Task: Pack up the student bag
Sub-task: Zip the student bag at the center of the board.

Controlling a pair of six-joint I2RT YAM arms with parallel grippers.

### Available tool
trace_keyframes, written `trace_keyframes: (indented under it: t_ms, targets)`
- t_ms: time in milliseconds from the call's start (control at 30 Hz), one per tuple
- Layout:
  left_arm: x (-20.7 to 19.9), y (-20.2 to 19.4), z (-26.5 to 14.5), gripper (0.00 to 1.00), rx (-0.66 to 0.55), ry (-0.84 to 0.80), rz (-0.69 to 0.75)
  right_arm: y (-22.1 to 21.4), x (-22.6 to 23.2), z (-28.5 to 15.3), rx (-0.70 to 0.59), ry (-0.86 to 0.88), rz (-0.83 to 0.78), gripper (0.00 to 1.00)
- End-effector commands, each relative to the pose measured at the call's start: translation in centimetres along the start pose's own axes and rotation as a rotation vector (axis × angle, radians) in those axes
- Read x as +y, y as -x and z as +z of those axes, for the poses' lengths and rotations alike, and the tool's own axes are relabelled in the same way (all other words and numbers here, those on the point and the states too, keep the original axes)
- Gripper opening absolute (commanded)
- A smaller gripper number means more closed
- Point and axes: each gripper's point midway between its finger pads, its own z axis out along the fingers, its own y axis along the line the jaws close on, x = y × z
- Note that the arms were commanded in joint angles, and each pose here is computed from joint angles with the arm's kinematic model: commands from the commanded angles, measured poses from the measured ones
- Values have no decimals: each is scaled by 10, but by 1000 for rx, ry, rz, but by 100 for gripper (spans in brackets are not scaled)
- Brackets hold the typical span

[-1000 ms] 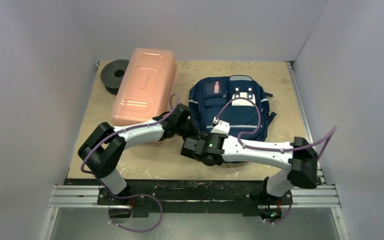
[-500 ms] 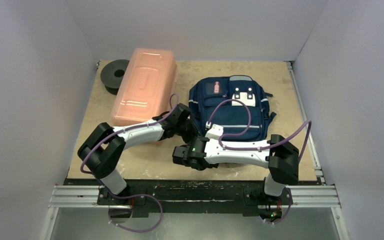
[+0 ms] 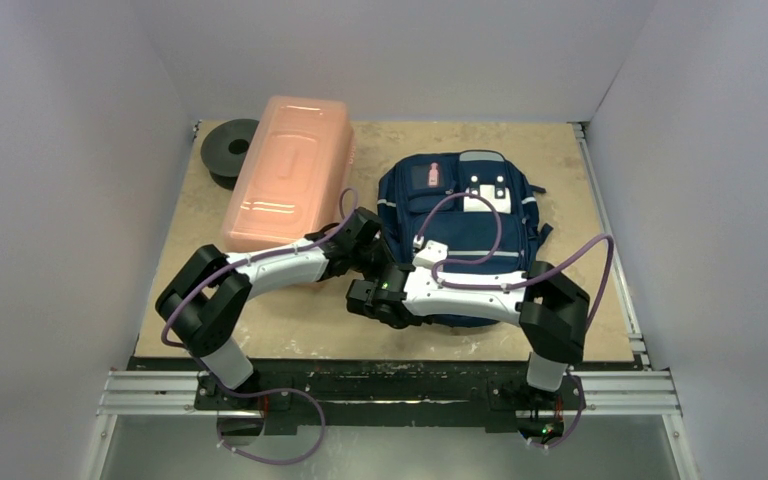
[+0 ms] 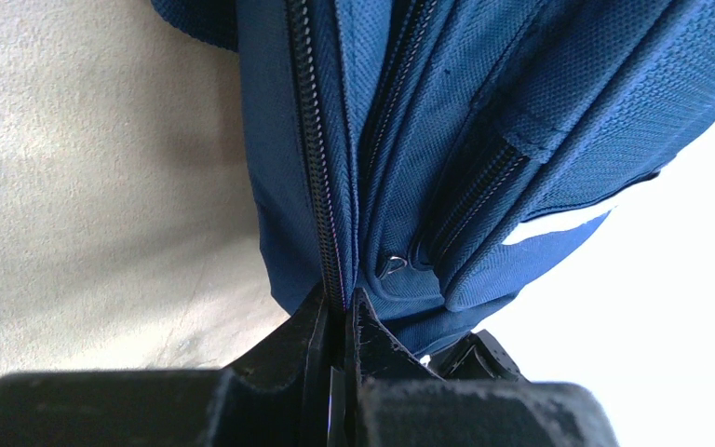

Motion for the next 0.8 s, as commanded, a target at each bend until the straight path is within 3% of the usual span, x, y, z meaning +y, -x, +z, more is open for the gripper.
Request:
trace_keyframes:
  t_ms: [0, 167, 200, 233, 333, 500, 567, 767]
  targets:
    - [-31, 6, -10, 0, -12, -96, 43, 9, -6, 5, -36, 0, 57, 43]
    - [-30, 6, -8, 0, -12, -91, 48, 9, 1, 9, 67, 98, 168, 18]
    - [-30, 7, -8, 0, -13, -91, 53, 9, 4, 6, 85, 126, 190, 4]
    - [-30, 10, -7, 0, -14, -93, 56, 9, 5, 2, 104, 153, 216, 0]
    - [-35, 22, -8, 0, -19, -117, 125, 13, 3, -12, 153, 252, 261, 0]
    - [-45, 61, -15, 0, -58, -124, 365, 35, 10, -47, 197, 733, 330, 0]
    - [-46, 79, -18, 0, -91, -123, 444, 39, 4, -51, 230, 846, 365, 0]
    - [-44, 127, -31, 0, -120, 10, 595, 42, -15, -64, 151, 945, 40, 0]
